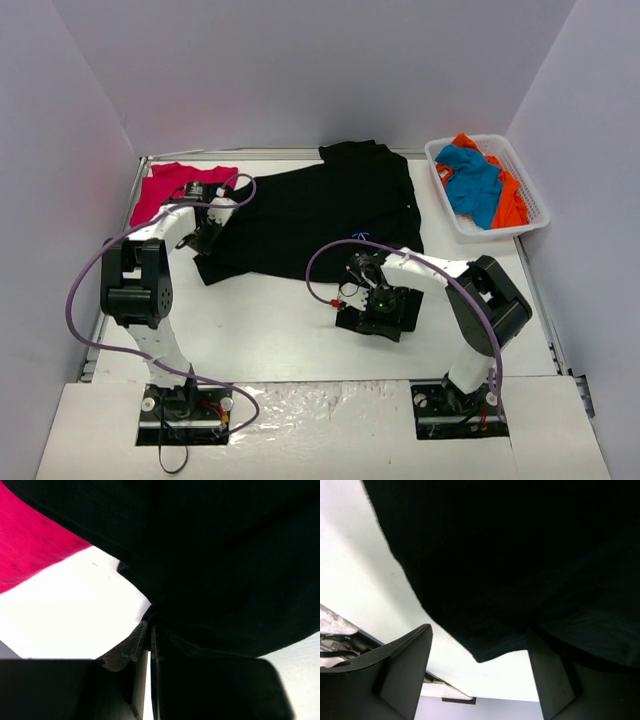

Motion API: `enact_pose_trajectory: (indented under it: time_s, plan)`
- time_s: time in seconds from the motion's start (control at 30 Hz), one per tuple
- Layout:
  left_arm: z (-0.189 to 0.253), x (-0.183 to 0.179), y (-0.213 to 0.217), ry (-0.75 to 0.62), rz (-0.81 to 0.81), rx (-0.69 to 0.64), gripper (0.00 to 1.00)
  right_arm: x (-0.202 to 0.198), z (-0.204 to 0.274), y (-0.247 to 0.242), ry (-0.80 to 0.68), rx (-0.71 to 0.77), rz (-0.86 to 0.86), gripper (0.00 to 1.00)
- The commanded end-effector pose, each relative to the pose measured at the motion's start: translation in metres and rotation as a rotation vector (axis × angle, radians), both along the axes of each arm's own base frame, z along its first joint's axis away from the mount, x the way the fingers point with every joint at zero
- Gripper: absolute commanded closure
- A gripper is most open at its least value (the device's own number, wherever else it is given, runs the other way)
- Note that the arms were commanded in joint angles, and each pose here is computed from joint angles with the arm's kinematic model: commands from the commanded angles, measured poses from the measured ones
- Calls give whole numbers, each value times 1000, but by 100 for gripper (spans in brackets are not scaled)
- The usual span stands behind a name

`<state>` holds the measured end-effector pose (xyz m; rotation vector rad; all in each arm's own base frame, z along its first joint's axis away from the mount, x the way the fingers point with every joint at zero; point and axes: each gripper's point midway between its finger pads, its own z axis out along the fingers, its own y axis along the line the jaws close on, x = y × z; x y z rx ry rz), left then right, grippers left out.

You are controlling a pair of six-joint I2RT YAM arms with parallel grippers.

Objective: Fold and stack the t-shirts
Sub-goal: Grap the side of the flattened tshirt closest away from the robot with both arms

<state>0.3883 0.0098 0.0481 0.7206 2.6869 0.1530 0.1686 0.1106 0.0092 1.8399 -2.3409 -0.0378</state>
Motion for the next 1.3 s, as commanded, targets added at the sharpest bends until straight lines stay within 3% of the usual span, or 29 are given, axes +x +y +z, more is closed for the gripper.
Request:
enact_pose_trajectory:
  time_s: [0.0, 0.1, 0.13, 0.2, 0.23, 0.33, 0.53, 0.63, 0.8, 1.03, 1.27]
  plan:
    - [16, -2, 0, -38, 15, -21, 98, 0, 1, -6, -37, -64, -21, 30]
    - [15, -3, -1, -35, 13, -29, 97, 1, 2, -7, -66, -84, -36, 45]
    - [14, -3, -1, -31, 12, -32, 98, 2, 2, -10, -79, -101, -43, 58]
    - [14, -4, -2, -28, 9, -38, 98, 2, 2, -10, -79, -106, -44, 72]
    - [13, -5, -3, -25, 7, -40, 98, 2, 2, -10, -79, -106, -45, 86]
    - [15, -6, -3, -28, 2, -44, 97, 1, 3, -9, -85, -103, -53, 100]
    - [31, -13, -4, -57, -33, -42, 98, -4, 25, -9, -71, -64, -62, 100]
    - [37, -26, -6, -36, -85, -42, 98, -9, 49, 3, -48, 33, -63, 100]
    - [50, -67, -6, -18, -175, -30, 98, -10, 81, 2, -77, 125, -103, 100]
    - [71, -130, -5, -38, -290, -6, 98, -29, 99, -19, -12, 158, -187, 100]
    - [76, -181, -2, -49, -414, 35, 98, -39, 133, -21, -68, 264, -220, 100]
